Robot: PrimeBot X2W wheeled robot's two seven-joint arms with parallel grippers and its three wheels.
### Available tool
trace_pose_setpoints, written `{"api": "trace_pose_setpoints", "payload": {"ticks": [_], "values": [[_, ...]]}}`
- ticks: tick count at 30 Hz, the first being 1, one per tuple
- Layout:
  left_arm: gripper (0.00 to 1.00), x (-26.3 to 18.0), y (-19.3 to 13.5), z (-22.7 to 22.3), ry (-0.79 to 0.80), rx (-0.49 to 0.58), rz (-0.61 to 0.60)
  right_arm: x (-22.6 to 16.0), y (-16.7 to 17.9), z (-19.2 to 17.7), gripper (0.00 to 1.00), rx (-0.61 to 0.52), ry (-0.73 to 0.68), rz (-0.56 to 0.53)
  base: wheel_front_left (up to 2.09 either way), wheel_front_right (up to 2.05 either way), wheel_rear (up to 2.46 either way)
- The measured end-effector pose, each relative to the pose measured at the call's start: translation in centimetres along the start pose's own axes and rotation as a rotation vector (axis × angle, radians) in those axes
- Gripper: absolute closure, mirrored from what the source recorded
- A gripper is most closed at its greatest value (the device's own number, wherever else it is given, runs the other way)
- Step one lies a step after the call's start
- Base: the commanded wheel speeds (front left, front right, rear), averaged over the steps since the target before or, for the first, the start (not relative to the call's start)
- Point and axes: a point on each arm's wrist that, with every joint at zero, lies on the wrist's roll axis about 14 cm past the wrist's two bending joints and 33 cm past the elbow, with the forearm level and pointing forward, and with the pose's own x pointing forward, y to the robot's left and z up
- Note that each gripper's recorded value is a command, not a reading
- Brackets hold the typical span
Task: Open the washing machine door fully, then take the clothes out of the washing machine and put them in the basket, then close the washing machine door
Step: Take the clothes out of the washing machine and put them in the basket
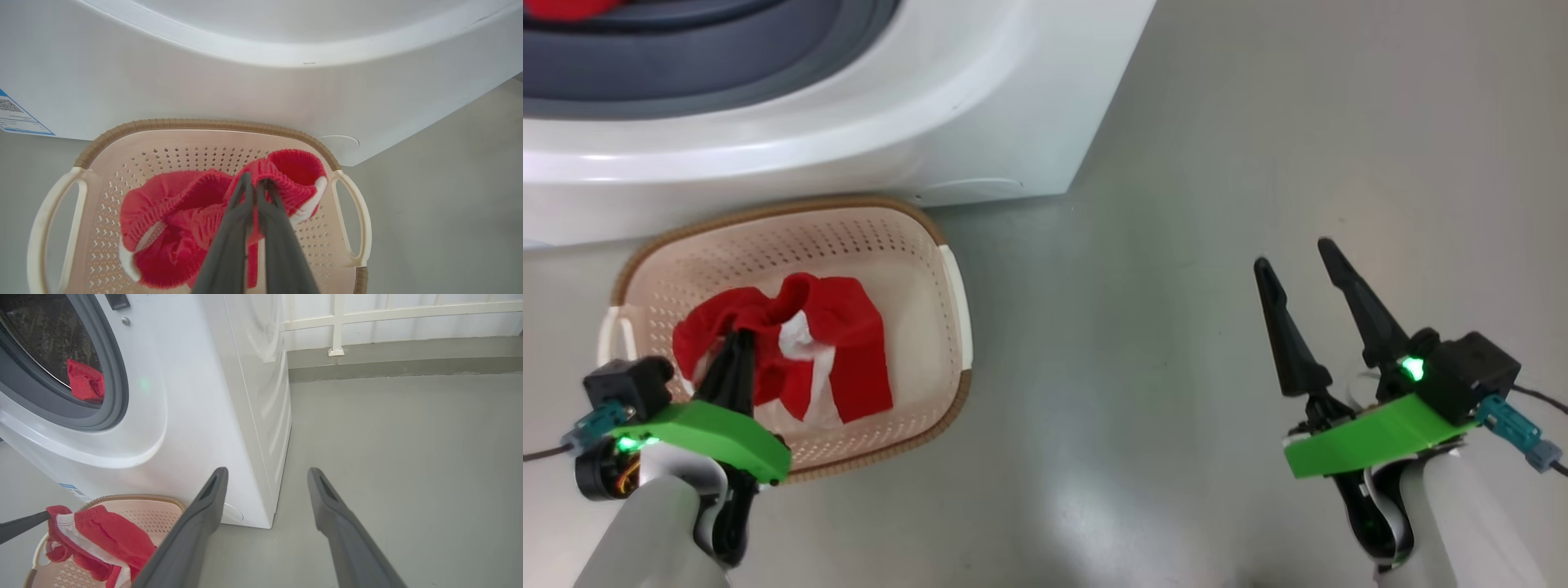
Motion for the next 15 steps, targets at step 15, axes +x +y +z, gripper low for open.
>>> {"api": "trace_pose_setpoints", "payload": {"ticks": [15], "values": [[1.00,2.9,2.1,-6.5,0.257,0.104,0.007,1.5,-0.1,-2.1,0.00,0.004,0.035,-0.001,0.00,0.00,0.00]]}}
